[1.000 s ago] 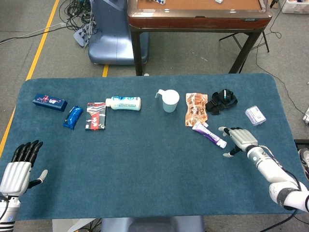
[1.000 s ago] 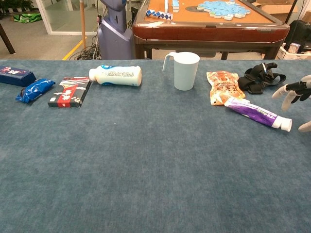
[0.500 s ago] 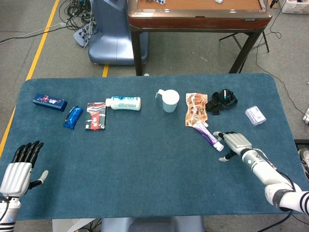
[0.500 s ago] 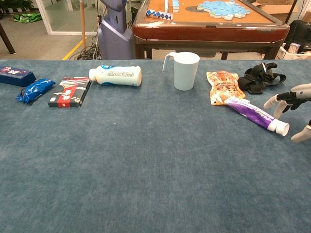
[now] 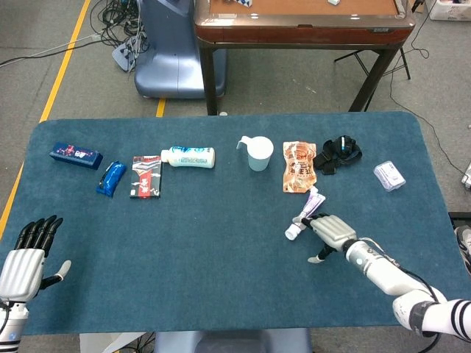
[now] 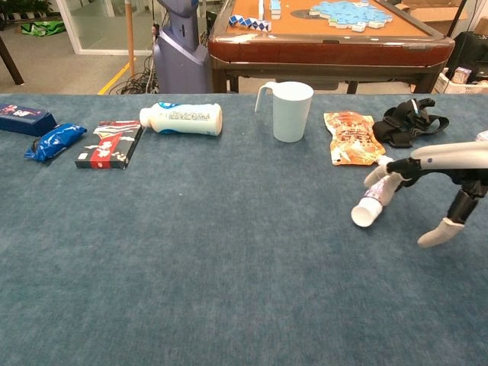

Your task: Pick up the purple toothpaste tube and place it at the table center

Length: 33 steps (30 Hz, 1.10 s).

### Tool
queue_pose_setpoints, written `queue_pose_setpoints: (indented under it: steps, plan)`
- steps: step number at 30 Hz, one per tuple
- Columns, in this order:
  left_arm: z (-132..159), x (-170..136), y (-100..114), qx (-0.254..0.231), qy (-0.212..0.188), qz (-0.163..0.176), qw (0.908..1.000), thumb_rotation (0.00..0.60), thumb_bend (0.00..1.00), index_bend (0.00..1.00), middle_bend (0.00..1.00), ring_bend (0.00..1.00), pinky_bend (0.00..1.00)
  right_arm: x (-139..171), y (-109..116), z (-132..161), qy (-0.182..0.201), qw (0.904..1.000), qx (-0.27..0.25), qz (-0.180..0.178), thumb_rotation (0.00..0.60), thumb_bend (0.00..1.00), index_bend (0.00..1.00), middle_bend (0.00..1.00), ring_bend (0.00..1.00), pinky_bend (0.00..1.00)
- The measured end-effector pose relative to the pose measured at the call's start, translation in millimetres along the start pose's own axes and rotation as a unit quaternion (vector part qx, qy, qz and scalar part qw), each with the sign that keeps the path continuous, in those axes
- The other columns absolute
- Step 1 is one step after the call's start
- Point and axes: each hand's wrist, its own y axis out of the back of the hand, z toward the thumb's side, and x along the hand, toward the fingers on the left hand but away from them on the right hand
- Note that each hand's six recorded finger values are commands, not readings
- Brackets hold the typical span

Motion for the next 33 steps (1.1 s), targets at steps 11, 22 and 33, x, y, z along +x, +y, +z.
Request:
queue_pose_setpoints:
  steps: [11,22,33]
  plan:
    - [-10,-7,4,-0.003,0.012,0.007,0.9999,0.6,0.26,0.01,0.05,0.03,0.02,-7,12,46,0.062,0.9977,0.019,-0.021,0.6,0.02,0.12,0.29,0.16,0.12]
    - [-7,-8,3,-0.003,0.012,0.007,0.9999,0.6,0.26,0.01,0.05,0.03,0.02,-15,44,14,0.008,0.9845,0.138,-0.108,0.6,0.15,0.23,0.34,0.19,0.15]
    - [-6,-8,3,-0.001,0.014,0.004,0.9999,0.6,0.26,0.01,0.05,0.03,0.02,-39,31,-9,-0.041,0.9644,0.22,-0.142,0.6,0.18,0.33,0.38,0.23,0.17]
